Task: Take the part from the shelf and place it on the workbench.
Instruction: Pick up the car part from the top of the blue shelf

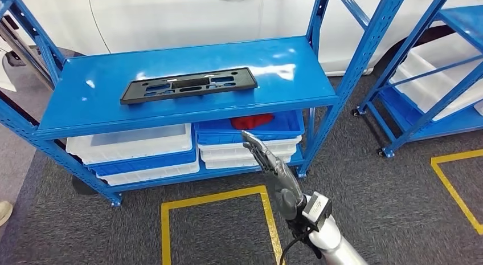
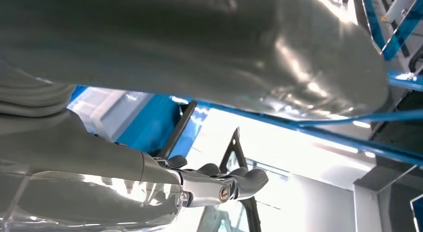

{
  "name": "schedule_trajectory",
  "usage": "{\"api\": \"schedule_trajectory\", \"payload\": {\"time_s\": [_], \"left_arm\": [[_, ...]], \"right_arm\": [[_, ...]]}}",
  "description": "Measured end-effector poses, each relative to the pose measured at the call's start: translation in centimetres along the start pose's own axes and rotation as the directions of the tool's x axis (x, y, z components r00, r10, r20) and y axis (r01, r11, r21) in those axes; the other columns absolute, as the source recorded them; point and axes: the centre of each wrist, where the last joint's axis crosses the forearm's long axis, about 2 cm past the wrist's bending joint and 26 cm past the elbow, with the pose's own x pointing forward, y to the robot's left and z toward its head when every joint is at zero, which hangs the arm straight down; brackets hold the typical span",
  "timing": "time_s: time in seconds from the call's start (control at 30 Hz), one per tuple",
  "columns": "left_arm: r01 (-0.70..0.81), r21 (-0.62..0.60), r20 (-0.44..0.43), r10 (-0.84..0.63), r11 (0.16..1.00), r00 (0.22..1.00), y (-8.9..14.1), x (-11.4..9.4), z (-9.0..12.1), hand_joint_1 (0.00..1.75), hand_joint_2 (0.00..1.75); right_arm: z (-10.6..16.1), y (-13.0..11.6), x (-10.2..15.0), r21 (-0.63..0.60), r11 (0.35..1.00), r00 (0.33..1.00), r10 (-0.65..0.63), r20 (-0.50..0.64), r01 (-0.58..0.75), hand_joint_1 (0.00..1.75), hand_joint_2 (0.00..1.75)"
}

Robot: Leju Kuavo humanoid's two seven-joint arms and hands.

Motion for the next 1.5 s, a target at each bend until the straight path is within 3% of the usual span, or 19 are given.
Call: {"api": "schedule_trajectory", "payload": {"time_s": [1.27, 1.5], "left_arm": [[0.029, -0.02, 0.02, -0.029, 0.999, 0.999, 0.2, 0.2, -0.1, 0.0, 0.0], [0.032, -0.02, 0.025, -0.032, 0.999, 0.999, 0.1, 0.4, -0.1, 0.0, 0.0]], "right_arm": [[-4.3, 0.8, -1.0, 0.087, 0.996, 1.0, 0.03, -0.002, -0.03, 0.0, 0.0], [-7.4, 1.2, -0.7, 0.141, 0.99, 0.999, 0.022, 0.033, -0.026, 0.0, 0.0]]}}
